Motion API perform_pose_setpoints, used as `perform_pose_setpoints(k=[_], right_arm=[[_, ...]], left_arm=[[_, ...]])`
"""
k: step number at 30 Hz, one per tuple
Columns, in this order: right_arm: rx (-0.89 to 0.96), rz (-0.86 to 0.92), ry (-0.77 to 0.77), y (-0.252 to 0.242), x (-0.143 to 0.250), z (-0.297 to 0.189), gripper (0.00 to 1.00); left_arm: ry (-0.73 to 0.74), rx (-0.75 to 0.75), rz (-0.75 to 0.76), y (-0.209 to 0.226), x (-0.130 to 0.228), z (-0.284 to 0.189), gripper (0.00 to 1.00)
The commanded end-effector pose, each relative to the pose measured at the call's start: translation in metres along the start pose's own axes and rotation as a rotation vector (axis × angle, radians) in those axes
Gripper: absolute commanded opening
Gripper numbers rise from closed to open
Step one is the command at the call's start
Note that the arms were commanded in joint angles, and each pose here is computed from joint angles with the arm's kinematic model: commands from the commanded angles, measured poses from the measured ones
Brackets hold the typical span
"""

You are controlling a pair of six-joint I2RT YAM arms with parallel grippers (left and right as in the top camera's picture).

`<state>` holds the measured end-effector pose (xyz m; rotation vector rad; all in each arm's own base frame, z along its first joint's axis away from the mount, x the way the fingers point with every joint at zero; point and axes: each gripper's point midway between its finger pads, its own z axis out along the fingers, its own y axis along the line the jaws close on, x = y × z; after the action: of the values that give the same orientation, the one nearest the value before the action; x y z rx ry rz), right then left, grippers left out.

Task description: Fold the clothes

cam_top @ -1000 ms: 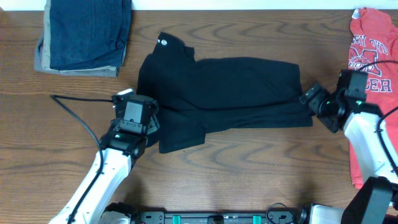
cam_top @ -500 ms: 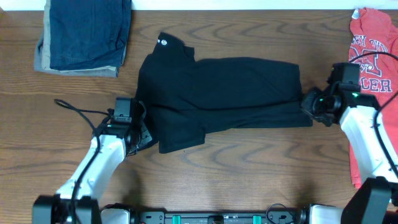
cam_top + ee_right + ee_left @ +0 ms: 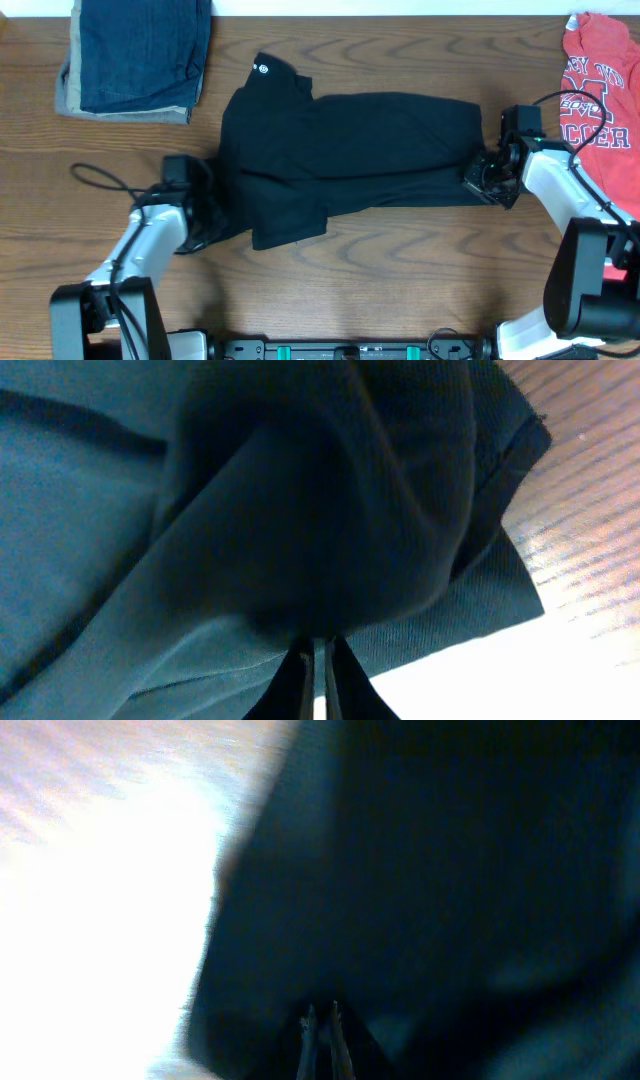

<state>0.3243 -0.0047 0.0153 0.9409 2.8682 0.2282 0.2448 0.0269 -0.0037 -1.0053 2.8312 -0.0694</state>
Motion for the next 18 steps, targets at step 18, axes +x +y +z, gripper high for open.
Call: perform_pose_setpoints(k=[18], right_arm=[[0.028, -0.086, 0.045, 0.015, 0.025, 0.009, 0.32]], left_arm=[[0.003, 0.046, -0.161, 0.023, -0.064, -0.058, 0.06]])
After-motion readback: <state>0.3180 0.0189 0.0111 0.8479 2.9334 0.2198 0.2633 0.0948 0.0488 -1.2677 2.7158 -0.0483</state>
